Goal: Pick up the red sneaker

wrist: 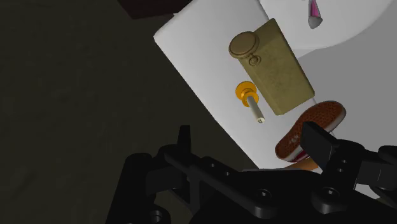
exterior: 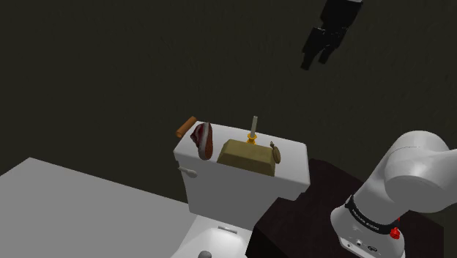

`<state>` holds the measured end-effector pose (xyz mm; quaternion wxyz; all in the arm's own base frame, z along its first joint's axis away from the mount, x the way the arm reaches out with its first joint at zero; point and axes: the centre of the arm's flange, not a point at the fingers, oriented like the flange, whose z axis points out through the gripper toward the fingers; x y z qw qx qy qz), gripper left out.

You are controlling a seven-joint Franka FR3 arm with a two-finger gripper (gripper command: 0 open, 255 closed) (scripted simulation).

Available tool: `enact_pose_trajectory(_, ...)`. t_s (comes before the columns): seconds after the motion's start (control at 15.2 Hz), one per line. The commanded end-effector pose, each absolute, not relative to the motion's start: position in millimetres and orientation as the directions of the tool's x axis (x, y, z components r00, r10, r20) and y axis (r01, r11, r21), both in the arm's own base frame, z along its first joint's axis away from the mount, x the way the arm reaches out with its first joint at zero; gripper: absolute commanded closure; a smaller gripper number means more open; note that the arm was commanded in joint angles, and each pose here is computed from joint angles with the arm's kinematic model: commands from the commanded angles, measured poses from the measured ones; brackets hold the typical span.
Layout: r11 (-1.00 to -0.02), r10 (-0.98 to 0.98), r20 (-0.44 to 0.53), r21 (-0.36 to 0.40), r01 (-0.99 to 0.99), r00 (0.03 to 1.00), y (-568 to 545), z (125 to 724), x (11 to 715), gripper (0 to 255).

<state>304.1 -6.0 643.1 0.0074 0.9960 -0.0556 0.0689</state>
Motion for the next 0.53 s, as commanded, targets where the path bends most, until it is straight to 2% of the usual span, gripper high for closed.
enact_pose_trajectory(0.0,-0.994,-0.110,0.138,0.007,-0.112,0.984,-6,643,304,0)
enact_pose_trajectory(0.46,-0.975,-0.215,0.103,0.031,-0.219,0.971,59,591,356,0)
